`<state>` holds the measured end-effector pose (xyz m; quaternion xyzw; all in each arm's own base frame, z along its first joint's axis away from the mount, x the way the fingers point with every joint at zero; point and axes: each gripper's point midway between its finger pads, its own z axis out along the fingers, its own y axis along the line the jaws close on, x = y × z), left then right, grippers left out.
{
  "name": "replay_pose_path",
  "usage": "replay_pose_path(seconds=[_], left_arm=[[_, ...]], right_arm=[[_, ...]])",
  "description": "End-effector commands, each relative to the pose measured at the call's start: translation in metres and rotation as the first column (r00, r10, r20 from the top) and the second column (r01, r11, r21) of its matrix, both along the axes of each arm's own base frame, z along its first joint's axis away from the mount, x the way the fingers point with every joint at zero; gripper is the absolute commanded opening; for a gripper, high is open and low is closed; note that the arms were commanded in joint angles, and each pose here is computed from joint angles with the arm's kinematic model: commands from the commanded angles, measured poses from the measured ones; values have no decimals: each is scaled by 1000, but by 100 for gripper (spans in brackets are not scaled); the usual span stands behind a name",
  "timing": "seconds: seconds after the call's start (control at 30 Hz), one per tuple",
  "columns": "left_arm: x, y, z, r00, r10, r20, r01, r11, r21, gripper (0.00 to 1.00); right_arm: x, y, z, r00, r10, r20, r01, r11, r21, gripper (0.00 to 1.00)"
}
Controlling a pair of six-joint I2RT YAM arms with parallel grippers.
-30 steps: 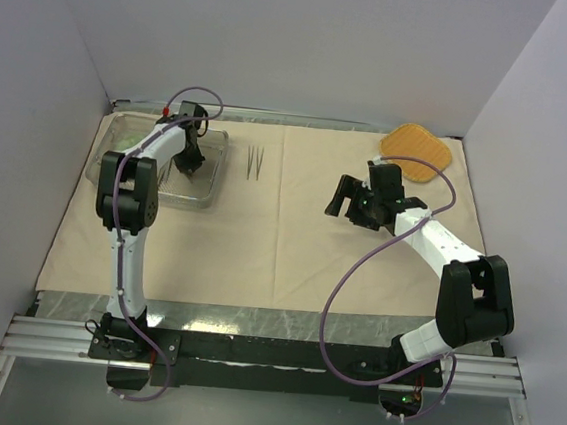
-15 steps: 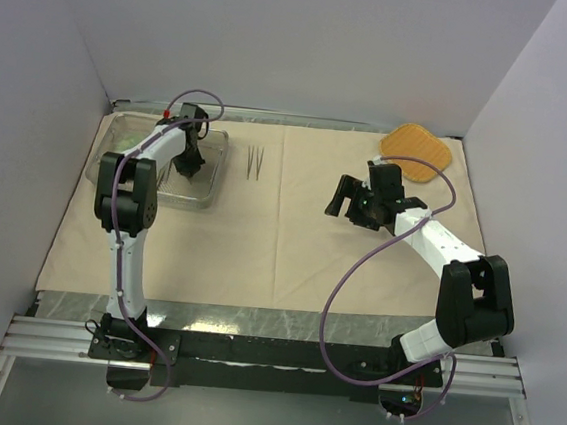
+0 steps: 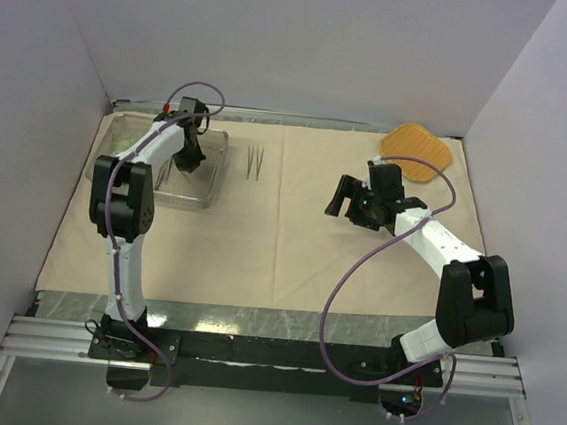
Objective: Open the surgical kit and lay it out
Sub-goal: Place the medical item in the surgical kit.
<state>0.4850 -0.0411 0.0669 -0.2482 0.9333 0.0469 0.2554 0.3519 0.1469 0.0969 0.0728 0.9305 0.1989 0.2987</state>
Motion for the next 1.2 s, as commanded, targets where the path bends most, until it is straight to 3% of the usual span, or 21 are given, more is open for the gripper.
replay_pose_path(seconds=[0.0, 0.13, 0.33, 0.63, 0.97, 1.17], left_arm=[[-5, -7, 61, 993, -29, 112, 28, 1000, 13, 1], [-6, -22, 87, 982, -98, 160, 92, 995, 46, 1], [3, -98, 112, 916, -320, 243, 314, 947, 62, 1], [16, -198, 87, 821, -511, 256, 513, 856, 61, 2], [41, -228, 42, 801, -553, 232, 545, 832, 103, 2], [44, -224, 14, 814, -554, 175, 537, 832, 137, 2]], right_arm=[[10, 1, 14, 998, -3, 60, 3, 1000, 10, 100], [10, 0, 16, 998, -10, 65, 10, 1000, 9, 100], [9, -2, 22, 996, -19, 82, 19, 1000, 5, 100], [4, -8, 22, 996, -33, 81, 34, 999, -12, 100], [-1, -14, 29, 997, -22, 74, 25, 999, -48, 100], [-4, -16, 29, 997, -15, 70, 20, 998, -63, 100]])
